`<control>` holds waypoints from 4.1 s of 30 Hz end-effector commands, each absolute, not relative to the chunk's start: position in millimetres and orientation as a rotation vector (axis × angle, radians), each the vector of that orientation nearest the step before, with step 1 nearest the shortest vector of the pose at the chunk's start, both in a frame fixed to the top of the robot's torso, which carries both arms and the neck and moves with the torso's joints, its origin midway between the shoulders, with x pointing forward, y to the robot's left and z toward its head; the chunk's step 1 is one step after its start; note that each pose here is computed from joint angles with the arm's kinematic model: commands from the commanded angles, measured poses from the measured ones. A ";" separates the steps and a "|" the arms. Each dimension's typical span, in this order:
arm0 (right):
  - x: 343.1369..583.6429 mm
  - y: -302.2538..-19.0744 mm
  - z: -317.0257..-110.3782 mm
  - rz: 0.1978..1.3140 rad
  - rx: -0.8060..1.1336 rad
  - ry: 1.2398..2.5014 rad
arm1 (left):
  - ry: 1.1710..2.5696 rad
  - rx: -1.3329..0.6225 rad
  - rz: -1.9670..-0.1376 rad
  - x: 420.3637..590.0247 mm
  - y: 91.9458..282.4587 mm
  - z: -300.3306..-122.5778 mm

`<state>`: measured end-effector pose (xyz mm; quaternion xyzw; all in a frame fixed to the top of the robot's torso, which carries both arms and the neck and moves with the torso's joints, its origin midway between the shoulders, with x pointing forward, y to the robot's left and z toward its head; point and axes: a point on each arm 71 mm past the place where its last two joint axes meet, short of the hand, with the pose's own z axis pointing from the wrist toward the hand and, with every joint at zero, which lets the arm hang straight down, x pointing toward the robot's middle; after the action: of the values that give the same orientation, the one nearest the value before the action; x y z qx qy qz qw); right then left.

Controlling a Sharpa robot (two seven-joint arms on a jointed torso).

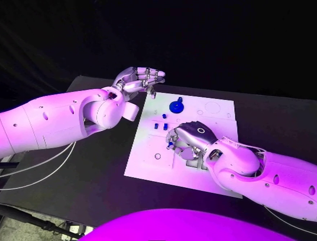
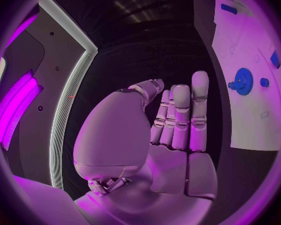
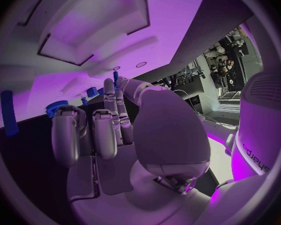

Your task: Assemble the parts on the task board

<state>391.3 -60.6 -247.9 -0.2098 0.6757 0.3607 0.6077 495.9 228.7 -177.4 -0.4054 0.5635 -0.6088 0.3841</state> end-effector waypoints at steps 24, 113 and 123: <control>391.5 -55.3 -258.2 0.774 -0.545 1.605 | 1.437 -1.036 -1.562 495.7 227.2 -177.2; 438.7 -158.4 -210.3 0.579 -0.443 1.751 | 1.447 -1.044 -1.547 496.3 232.8 -179.7; 439.9 -154.2 -211.5 0.597 -0.425 1.731 | 1.447 -1.045 -1.545 496.7 233.5 -179.9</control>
<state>440.3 -155.2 -211.8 -0.1825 0.7477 0.2503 0.5873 497.1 235.1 -180.3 -0.4109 0.5677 -0.5998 0.3861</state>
